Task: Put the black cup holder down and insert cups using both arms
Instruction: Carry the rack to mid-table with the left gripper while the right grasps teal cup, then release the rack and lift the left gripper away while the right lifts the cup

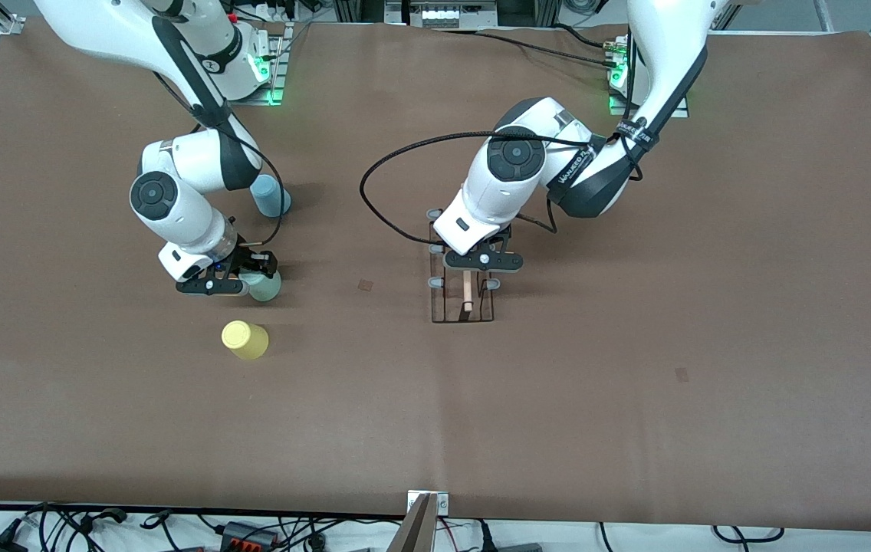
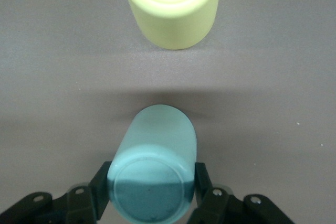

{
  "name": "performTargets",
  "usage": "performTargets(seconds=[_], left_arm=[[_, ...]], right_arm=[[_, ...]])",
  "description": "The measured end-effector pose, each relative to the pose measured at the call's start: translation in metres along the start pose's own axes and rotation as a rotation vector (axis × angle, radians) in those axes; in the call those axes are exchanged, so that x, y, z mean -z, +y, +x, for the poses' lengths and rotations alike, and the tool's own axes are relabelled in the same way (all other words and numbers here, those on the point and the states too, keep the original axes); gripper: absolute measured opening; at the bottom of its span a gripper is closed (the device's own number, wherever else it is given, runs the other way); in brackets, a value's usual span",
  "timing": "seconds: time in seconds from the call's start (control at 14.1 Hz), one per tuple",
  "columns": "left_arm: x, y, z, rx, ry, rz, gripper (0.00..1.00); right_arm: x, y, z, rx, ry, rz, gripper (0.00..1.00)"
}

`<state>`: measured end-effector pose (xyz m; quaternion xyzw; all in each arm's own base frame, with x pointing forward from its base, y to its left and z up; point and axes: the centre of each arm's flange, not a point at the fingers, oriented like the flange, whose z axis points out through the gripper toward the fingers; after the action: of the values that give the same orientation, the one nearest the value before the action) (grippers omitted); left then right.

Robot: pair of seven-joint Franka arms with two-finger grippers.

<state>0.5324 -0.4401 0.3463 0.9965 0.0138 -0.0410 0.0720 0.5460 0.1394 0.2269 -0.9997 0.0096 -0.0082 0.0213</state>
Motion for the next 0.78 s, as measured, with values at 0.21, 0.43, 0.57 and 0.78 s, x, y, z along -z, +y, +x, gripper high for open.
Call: performTargets(seconds=[0.21, 0.43, 0.57, 0.78], left_arm=[[-0.001, 0.008, -0.006, 0.018, 0.001, 0.001, 0.19], [0.005, 0.007, 0.0, -0.019, 0.066, 0.048, 0.43], [0.013, 0.004, 0.006, -0.05, 0.131, 0.089, 0.62], [0.045, -0.007, 0.016, -0.043, 0.179, 0.116, 0.9]], right_arm=[[0.0, -0.002, -0.001, 0.004, 0.0, 0.0, 0.66], [0.001, -0.005, -0.001, 0.009, 0.003, 0.001, 0.66], [0.005, -0.006, 0.0, 0.01, 0.01, 0.002, 0.66], [0.025, -0.007, 0.001, 0.012, 0.013, -0.001, 0.66]])
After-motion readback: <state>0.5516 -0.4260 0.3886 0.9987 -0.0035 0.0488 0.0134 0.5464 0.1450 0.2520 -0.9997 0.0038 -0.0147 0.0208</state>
